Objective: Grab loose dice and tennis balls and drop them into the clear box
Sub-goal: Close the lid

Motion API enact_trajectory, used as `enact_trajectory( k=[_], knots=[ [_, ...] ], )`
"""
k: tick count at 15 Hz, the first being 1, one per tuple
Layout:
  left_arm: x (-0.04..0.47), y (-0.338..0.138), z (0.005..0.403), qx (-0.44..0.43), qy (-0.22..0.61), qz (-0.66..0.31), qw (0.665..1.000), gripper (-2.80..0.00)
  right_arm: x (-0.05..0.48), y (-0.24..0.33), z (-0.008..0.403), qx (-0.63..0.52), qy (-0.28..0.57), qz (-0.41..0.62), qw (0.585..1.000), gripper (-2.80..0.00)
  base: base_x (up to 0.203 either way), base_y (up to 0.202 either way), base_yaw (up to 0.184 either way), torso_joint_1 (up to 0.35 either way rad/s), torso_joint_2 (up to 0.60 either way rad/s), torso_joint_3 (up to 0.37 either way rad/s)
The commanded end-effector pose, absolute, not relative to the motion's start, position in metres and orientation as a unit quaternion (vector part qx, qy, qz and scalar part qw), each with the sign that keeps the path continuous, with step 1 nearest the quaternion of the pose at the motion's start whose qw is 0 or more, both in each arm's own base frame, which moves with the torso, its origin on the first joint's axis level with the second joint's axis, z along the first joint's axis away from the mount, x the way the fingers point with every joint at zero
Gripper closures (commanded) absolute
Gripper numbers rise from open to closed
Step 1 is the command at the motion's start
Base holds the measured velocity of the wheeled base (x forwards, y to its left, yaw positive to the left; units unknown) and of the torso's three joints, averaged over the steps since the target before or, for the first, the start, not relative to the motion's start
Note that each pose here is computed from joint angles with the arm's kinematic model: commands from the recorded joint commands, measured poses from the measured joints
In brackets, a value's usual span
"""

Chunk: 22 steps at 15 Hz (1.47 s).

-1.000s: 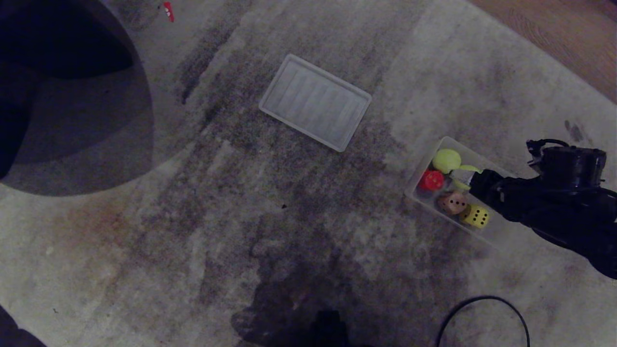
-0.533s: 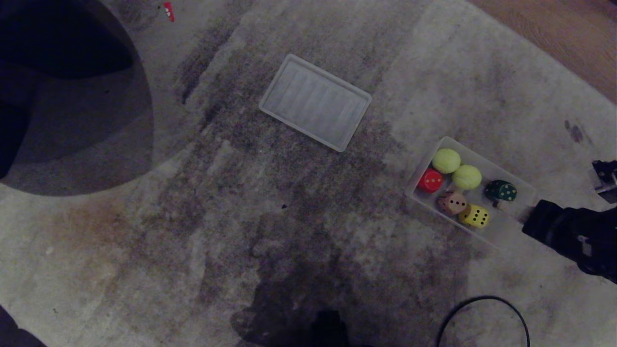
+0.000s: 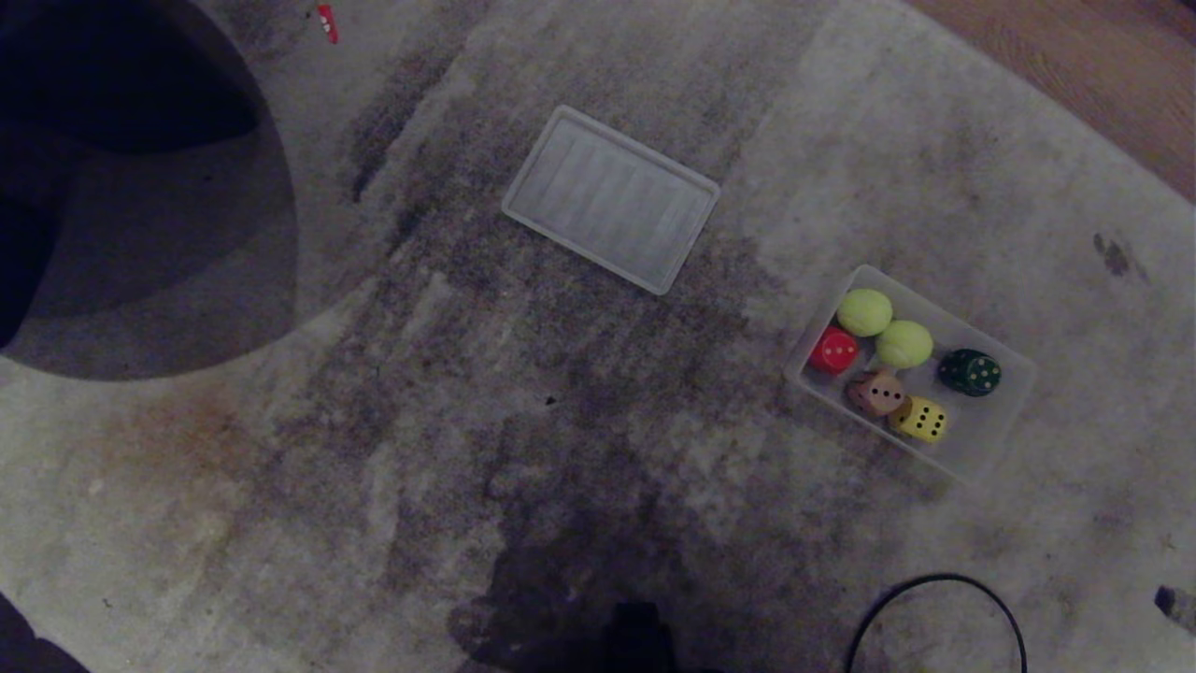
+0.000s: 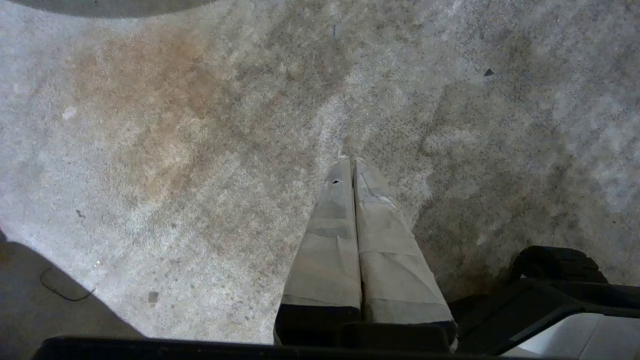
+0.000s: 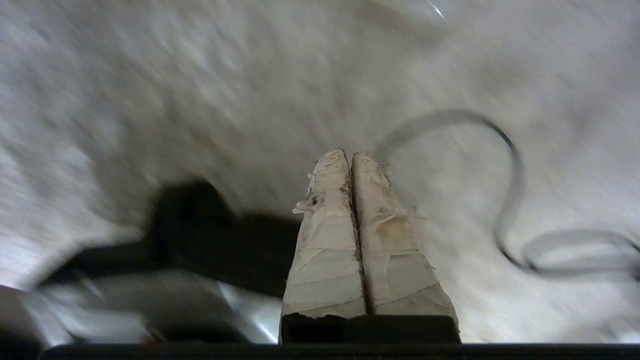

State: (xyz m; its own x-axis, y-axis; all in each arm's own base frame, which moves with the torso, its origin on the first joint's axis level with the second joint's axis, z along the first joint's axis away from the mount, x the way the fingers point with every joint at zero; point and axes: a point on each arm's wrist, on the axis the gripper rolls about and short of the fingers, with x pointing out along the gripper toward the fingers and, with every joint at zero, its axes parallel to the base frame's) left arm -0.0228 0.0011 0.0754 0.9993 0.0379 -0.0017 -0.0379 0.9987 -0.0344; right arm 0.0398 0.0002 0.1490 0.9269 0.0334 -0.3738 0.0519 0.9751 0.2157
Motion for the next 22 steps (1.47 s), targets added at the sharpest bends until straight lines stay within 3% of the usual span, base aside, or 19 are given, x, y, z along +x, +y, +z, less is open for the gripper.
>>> enact_trajectory(
  k=[1,3,8,12,22],
  knots=[
    [-0.023,0.001,0.075,-0.018,0.001,0.019,1.0,0.0,-0.007,0.002,0.124,0.099,0.16,-0.027,0.982,0.0,0.0,0.0,0.0,0.0,0.0,0.0],
    [-0.023,0.001,0.075,-0.018,0.001,0.019,1.0,0.0,-0.01,0.003,0.101,0.082,0.185,-0.042,0.978,0.0,0.0,0.0,0.0,0.0,0.0,0.0],
    [-0.023,0.001,0.075,-0.018,0.001,0.019,1.0,0.0,-0.015,0.0,0.083,0.016,0.137,0.016,0.99,0.0,0.0,0.0,0.0,0.0,0.0,0.0],
    [-0.023,0.001,0.075,-0.018,0.001,0.019,1.0,0.0,-0.029,0.0,0.075,0.008,0.049,0.006,0.999,0.0,0.0,0.0,0.0,0.0,0.0,0.0],
    [-0.023,0.001,0.075,-0.018,0.001,0.019,1.0,0.0,-0.028,-0.001,0.076,0.035,0.048,0.001,0.998,0.0,0.0,0.0,0.0,0.0,0.0,0.0]
  ],
)
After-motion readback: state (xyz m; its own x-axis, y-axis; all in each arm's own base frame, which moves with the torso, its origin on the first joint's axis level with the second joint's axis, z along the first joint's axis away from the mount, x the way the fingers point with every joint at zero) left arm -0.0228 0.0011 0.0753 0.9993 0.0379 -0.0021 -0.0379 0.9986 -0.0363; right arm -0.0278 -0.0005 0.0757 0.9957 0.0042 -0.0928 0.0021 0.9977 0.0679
